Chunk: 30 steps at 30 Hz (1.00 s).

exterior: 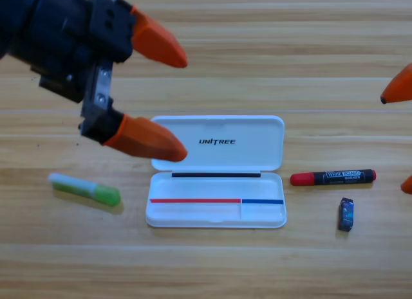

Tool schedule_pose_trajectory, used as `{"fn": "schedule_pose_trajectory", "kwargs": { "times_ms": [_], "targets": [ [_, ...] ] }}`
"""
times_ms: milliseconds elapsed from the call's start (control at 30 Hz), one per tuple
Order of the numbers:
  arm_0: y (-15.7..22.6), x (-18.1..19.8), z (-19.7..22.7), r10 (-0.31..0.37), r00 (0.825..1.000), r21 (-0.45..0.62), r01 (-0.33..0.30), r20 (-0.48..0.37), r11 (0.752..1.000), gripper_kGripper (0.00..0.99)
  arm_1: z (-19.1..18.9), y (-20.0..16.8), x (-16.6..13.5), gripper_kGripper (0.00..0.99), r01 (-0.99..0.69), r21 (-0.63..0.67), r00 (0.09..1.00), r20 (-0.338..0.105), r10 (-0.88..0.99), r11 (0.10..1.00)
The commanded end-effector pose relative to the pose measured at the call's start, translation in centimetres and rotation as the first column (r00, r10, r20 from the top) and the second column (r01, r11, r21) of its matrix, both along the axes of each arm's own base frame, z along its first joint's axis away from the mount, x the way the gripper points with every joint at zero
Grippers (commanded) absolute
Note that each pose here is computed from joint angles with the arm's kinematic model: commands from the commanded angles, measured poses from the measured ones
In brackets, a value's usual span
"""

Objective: Clean up eraser and pencils

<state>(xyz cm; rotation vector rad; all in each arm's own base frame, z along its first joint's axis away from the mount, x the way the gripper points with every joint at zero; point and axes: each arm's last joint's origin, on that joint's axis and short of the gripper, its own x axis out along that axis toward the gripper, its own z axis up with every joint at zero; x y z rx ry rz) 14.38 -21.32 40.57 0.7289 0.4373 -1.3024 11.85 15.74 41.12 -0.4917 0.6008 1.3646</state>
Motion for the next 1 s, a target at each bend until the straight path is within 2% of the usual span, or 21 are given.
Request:
{"fn": "schedule_pose_trajectory", "kwargs": {
  "times_ms": [33,300,433,500,633,700,767,800,867,933,1000],
  "targets": [
    [-0.5,-0.3,-1.3,-0.023,1.0,0.048,0.024,-0.02,0.999,0.985,-1.4,0.9,0.1,0.962,-0.019,-0.035,0.999,-0.039,0.017,0.999],
    [-0.3,-0.5,-1.2,-0.024,0.999,0.049,0.025,-0.024,0.998,0.988,-1.1,0.4,-0.3,0.962,-0.007,-0.023,0.999,-0.033,0.006,1.0],
    [-0.2,-0.5,-0.9,-0.026,1.0,0.055,0.027,-0.015,0.998,0.988,-1.1,0.0,-0.7,0.963,0.02,-0.009,0.998,-0.053,-0.021,1.0],
    [0.1,-0.5,-0.2,-0.02,0.999,0.082,0.018,0.025,0.997,0.988,-1.1,0.0,-0.6,0.963,0.052,-0.008,0.996,-0.067,-0.053,0.999],
    [0.6,-0.3,2.5,-0.019,0.994,0.132,0.005,0.106,0.991,0.989,-1.6,0.2,0.9,0.963,0.229,-0.065,0.97,-0.072,-0.233,0.971],
    [1.2,0.2,3.8,0.017,0.982,0.171,-0.05,0.189,0.984,0.99,-2.1,0.3,2.5,0.963,0.338,-0.101,0.932,-0.098,-0.348,0.936],
    [2.1,0.9,4.9,0.033,0.962,0.217,-0.095,0.272,0.972,0.99,-2.7,0.0,3.8,0.963,0.417,-0.129,0.895,-0.116,-0.431,0.9],
    [2.5,1.2,5.3,0.039,0.952,0.237,-0.115,0.304,0.965,0.99,-2.9,0.0,4.4,0.963,0.469,-0.141,0.867,-0.113,-0.485,0.872],
    [3.6,2.5,5.4,0.043,0.936,0.283,-0.149,0.348,0.948,0.99,-3.4,-0.1,5.2,0.963,0.564,-0.188,0.811,-0.056,-0.582,0.804],
    [4.5,4.3,4.9,0.034,0.931,0.345,-0.169,0.365,0.923,0.99,-4.0,0.4,6.6,0.962,0.642,-0.268,0.744,-0.007,-0.668,0.718],
    [5.4,5.8,4.2,0.022,0.928,0.397,-0.18,0.371,0.9,0.989,-5.5,1.4,7.7,0.968,0.621,-0.396,0.733,-0.011,-0.68,0.676]
  ]
}}
